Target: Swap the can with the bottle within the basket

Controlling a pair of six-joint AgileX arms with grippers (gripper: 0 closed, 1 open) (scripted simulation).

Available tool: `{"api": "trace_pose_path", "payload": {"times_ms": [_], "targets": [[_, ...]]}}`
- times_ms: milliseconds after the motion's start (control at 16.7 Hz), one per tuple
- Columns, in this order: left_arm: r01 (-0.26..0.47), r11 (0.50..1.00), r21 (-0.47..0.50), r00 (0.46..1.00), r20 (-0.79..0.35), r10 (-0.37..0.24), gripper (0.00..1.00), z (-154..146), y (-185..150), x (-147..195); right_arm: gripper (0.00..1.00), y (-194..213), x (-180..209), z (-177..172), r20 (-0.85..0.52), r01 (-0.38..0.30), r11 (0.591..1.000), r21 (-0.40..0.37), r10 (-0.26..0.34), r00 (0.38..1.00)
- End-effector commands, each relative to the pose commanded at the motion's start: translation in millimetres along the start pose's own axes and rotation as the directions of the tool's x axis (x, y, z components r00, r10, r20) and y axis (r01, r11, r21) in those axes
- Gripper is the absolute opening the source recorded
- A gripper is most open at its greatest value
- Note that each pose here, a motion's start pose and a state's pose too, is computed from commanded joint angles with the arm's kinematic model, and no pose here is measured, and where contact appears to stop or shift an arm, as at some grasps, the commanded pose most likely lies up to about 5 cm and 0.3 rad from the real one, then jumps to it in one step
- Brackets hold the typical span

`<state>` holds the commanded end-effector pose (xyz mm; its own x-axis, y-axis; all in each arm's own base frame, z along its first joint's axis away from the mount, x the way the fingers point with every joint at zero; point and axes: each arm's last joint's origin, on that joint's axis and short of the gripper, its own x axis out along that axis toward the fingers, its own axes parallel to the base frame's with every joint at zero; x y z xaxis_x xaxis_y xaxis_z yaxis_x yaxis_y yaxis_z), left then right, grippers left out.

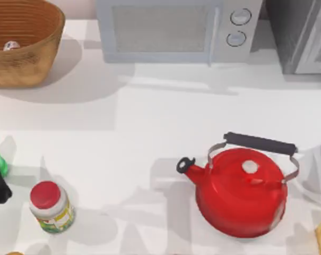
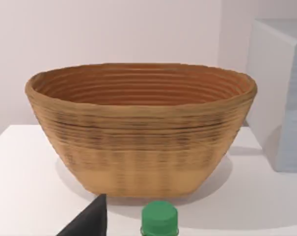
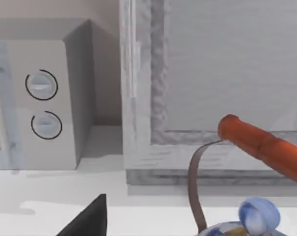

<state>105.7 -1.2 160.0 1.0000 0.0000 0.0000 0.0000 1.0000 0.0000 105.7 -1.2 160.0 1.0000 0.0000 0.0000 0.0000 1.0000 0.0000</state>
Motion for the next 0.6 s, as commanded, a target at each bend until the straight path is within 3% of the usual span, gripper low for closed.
{"api": "trace_pose_path", "payload": {"times_ms": [300, 600], "targets": [[-0.002, 1.0, -0.005, 1.0, -0.02, 0.002, 1.0, 13, 0, 0, 1.0, 0, 0, 0, 0.0, 0.0, 1.0, 0.0, 0.0, 1.0], [0.003, 1.0, -0.028, 0.991, -0.131, -0.007, 1.0, 79, 1, 16, 1.0, 0, 0, 0, 0.0, 0.0, 1.0, 0.0, 0.0, 1.0]]}}
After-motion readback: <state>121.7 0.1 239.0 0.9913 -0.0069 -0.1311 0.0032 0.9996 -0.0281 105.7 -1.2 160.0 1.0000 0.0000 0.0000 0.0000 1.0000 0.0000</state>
